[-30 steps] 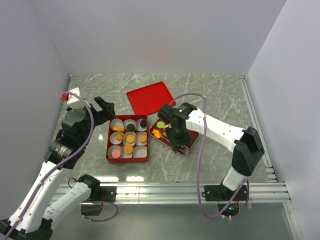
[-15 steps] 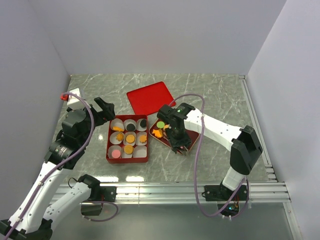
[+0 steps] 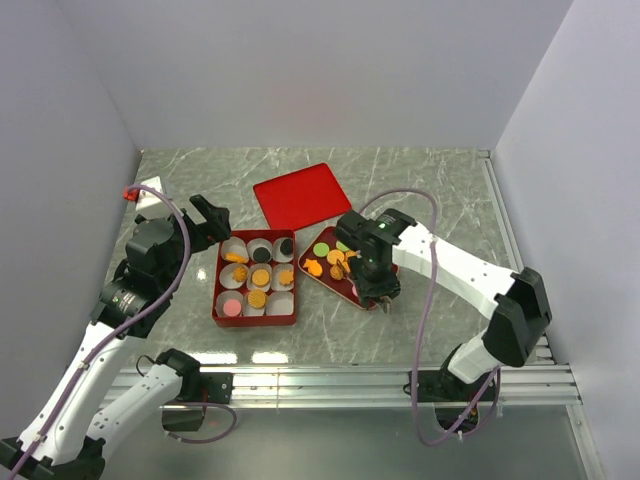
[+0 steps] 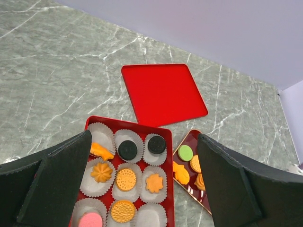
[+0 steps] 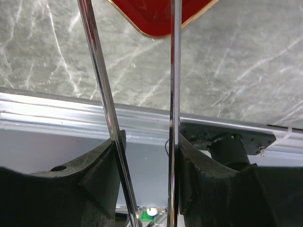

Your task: Pack the cookies

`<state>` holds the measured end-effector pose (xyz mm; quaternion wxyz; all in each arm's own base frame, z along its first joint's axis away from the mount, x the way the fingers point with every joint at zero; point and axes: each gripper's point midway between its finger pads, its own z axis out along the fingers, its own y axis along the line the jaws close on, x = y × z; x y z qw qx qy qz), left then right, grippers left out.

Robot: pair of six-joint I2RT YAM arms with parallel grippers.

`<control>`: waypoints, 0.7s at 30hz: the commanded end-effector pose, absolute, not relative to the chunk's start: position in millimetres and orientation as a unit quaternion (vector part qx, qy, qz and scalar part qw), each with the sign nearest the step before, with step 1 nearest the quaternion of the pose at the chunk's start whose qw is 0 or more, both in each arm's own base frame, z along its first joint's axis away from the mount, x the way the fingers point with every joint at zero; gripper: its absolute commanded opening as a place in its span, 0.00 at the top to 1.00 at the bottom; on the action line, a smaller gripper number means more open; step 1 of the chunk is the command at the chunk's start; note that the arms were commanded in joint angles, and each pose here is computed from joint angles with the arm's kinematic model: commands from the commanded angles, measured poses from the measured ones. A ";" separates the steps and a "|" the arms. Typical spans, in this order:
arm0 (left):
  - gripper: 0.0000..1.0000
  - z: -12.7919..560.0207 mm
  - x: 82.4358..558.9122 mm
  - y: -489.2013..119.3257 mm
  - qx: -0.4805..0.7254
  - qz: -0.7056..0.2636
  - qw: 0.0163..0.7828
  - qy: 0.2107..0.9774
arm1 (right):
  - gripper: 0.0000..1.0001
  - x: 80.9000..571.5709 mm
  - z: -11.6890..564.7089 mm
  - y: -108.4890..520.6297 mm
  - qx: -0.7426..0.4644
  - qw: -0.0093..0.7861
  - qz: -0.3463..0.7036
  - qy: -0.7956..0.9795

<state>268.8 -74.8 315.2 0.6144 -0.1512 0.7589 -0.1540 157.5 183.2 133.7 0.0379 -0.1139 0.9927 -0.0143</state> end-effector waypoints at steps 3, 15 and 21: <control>0.00 319.5 272.7 -80.3 -0.152 -0.170 0.619 0.752 | 0.50 139.3 143.0 164.5 -0.085 0.036 -0.009 0.996; 0.01 316.7 275.4 -88.9 -0.146 -0.186 0.614 0.753 | 0.49 114.5 142.2 163.7 -0.080 0.013 0.035 0.996; 0.01 319.9 274.9 -88.9 -0.145 -0.188 0.616 0.751 | 0.49 113.1 137.2 159.8 -0.084 0.003 0.019 0.996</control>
